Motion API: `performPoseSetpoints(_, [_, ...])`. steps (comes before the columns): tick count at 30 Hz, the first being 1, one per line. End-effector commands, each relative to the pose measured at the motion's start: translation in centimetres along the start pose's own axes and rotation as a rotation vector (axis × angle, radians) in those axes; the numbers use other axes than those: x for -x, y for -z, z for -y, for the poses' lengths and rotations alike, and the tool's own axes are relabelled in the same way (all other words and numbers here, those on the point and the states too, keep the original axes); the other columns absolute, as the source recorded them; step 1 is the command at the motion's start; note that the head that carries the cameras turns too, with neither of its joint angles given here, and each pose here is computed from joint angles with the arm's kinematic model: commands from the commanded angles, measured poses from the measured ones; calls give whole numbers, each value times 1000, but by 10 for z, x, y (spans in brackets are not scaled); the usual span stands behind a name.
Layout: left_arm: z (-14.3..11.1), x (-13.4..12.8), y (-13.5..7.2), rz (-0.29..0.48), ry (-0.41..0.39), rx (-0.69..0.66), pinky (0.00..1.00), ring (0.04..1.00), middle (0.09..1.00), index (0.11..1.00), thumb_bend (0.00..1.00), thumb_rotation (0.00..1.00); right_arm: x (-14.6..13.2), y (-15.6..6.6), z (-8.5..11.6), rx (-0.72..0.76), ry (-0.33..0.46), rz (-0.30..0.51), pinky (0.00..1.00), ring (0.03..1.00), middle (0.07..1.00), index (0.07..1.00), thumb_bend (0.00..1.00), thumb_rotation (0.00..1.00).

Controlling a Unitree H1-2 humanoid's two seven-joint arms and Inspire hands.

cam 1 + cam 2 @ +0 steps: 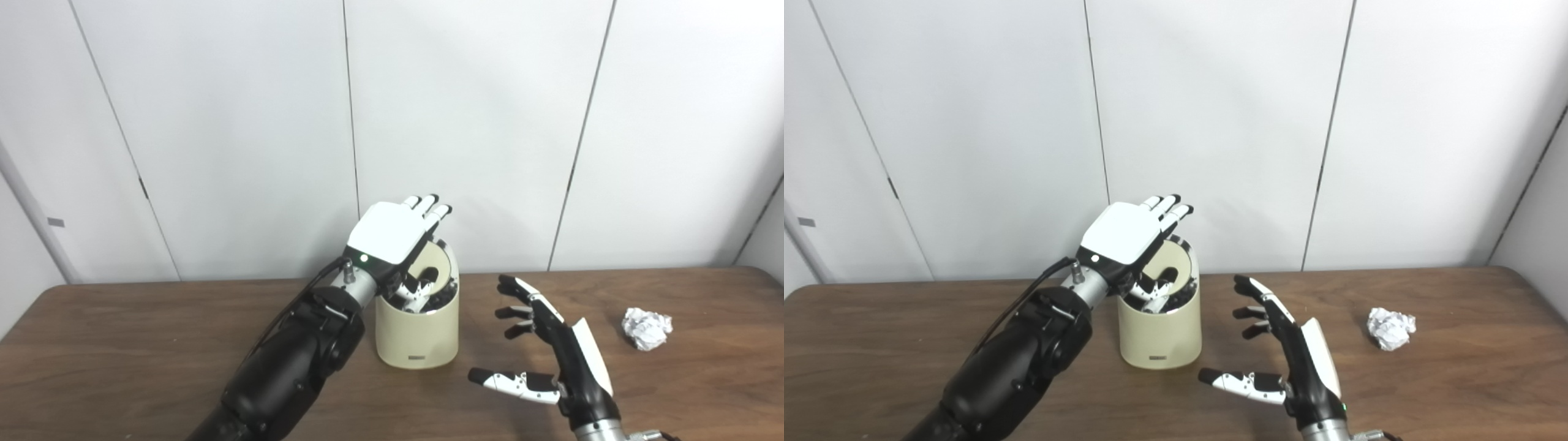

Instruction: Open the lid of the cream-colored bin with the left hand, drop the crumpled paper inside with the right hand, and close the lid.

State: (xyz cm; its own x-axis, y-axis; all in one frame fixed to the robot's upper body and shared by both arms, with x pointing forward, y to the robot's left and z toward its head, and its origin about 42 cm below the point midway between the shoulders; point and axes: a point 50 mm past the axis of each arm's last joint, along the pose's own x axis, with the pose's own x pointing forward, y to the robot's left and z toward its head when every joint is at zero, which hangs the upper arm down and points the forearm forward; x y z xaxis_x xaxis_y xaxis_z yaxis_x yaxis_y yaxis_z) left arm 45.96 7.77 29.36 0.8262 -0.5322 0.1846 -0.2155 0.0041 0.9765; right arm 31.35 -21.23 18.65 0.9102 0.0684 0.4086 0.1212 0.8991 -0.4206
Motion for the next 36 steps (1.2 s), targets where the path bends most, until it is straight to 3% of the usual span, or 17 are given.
performPoseSetpoints(1, [-21,-6,11,-19,-62,-37,784,960,1000,1000,1000,255,-10,-11,4,-3,18,69,545,704,831,842,714,237])
performPoseSetpoints(6, [-32,-7,21,-71,-192,83,766,939,980,1000,1000,275,-9,-11,4,-3,17,68,547,705,833,840,719,234])
performPoseSetpoints(7, [-36,-7,24,-89,-234,134,722,920,961,989,991,272,-8,-11,3,-4,17,66,553,707,834,840,719,239])
performPoseSetpoints(10, [-51,-5,37,-144,-368,297,595,847,910,936,848,253,-8,-10,3,-6,16,65,564,706,837,838,721,235])
performPoseSetpoints(15, [-64,0,61,-211,-496,449,584,814,886,916,709,229,-8,-9,4,-12,12,59,575,709,840,841,718,231])
performPoseSetpoints(19, [-62,7,75,-228,-520,394,543,767,858,891,703,231,-8,-9,4,-5,14,62,568,708,839,840,716,226])
performPoseSetpoints(21, [-59,11,81,-246,-511,430,547,766,854,890,693,236,-8,-9,4,-2,14,62,567,706,839,839,713,215])
performPoseSetpoints(29, [-37,40,86,-182,-455,940,533,708,767,787,704,202,-7,-8,6,2,13,60,576,711,844,843,706,222])
performPoseSetpoints(32, [-28,54,83,-151,-440,1096,579,725,768,787,698,237,-7,-7,6,-1,12,59,569,710,843,843,706,221])
performPoseSetpoints(36, [-7,80,76,-129,-448,1252,569,701,762,797,696,271,-7,-6,7,-3,16,57,567,712,846,846,704,228])
